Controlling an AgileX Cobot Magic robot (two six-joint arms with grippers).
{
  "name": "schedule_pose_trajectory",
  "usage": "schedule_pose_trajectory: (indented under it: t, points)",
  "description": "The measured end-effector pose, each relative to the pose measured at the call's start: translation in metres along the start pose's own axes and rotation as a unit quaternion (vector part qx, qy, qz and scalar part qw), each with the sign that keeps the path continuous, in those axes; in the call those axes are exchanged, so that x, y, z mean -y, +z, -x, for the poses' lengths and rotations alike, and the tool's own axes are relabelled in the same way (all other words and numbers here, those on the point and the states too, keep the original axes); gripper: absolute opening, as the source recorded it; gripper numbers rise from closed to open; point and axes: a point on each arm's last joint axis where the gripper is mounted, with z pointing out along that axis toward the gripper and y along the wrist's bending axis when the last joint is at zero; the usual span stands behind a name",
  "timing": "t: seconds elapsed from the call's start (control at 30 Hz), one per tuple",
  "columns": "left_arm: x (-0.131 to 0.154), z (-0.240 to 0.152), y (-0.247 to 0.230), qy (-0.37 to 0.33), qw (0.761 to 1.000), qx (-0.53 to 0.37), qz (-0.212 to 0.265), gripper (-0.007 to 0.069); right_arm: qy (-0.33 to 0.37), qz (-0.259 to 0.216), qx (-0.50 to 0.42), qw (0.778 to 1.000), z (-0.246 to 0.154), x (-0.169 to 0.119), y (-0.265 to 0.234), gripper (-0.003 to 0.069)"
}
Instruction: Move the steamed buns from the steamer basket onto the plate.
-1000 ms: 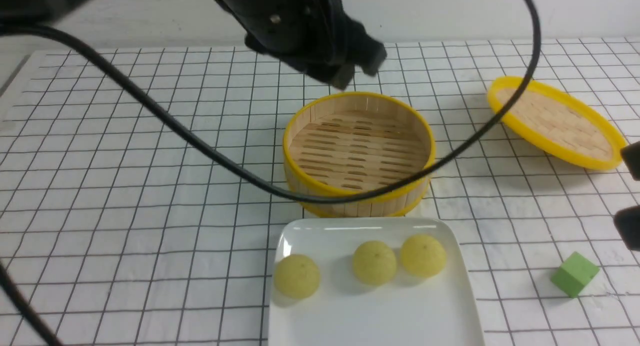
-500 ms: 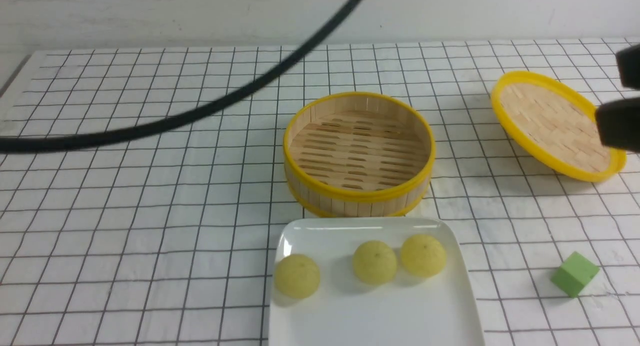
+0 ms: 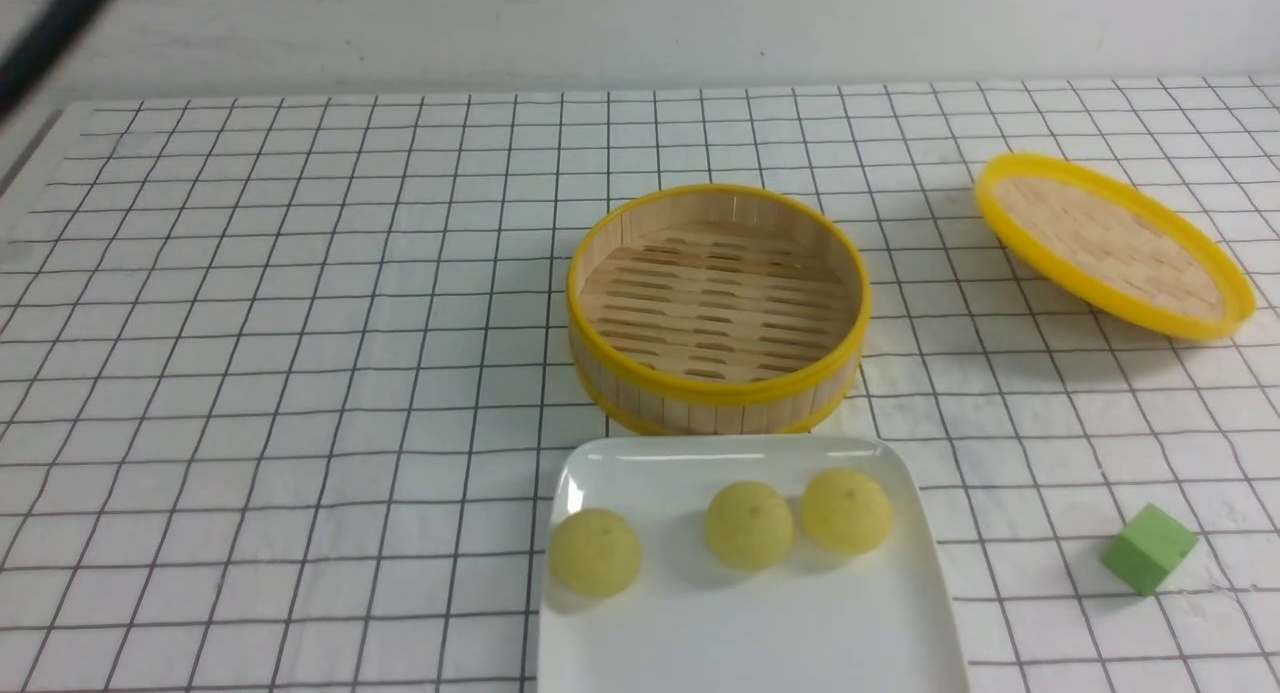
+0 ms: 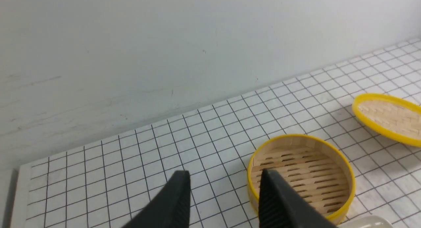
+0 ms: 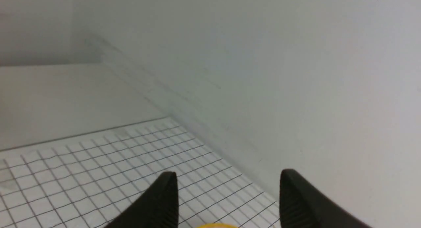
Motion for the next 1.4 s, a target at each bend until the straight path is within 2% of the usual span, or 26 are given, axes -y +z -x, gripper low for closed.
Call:
schedule_pose_trajectory:
  t: [0.13,0.33,0.4,0.5,0.63,0.8,0.9,1.03,1.1,1.13,1.17,1.4]
  points:
    - [-0.009,-0.004,-0.034,-0.021,0.999,0.034,-0.023,0.0285,0.005,-0.013,0.038,0.999,0.007,-0.006,-0.034,0.0421]
    - [-0.012,-0.014,-0.079,-0.066,0.991,0.073,-0.094,0.0251,0.022,-0.012,0.065,0.998,0.010,-0.015,-0.071,0.0421]
    - [-0.012,-0.025,-0.093,-0.076,0.987,0.077,-0.123,0.0233,0.028,-0.007,0.068,0.997,0.008,-0.020,-0.086,0.0421]
    - [-0.011,-0.047,-0.099,-0.076,0.986,0.061,-0.136,0.0221,0.033,0.002,0.059,0.998,0.005,-0.024,-0.094,0.0421]
    - [-0.008,-0.074,-0.089,-0.065,0.988,0.023,-0.135,0.0218,0.037,0.017,0.025,0.999,-0.001,-0.028,-0.096,0.0421]
    - [0.008,-0.139,-0.054,-0.042,0.987,-0.069,-0.142,0.0218,0.059,0.046,-0.031,0.997,-0.024,-0.033,-0.081,0.0421]
    - [0.016,-0.162,-0.039,-0.046,0.985,-0.060,-0.154,0.0218,0.075,0.054,-0.050,0.994,-0.039,-0.034,-0.069,0.0421]
    - [0.027,-0.195,-0.014,-0.049,0.986,-0.024,-0.160,0.0218,0.080,0.038,-0.047,0.995,-0.060,-0.031,-0.048,0.0421]
    - [0.032,-0.214,0.002,-0.041,0.987,-0.007,-0.156,0.0218,0.067,0.015,-0.024,0.997,-0.070,-0.027,-0.037,0.0421]
    - [0.034,-0.219,0.009,-0.035,0.988,0.004,-0.152,0.0218,0.065,-0.040,-0.017,0.997,-0.072,-0.024,-0.034,0.0421]
    - [0.035,-0.222,0.014,-0.029,0.988,0.019,-0.149,0.0218,0.059,-0.010,0.004,0.998,-0.076,-0.022,-0.030,0.0421]
    - [0.045,-0.236,0.040,0.010,0.985,0.097,-0.145,0.0218,0.057,-0.091,0.059,0.992,-0.111,-0.010,-0.007,0.0421]
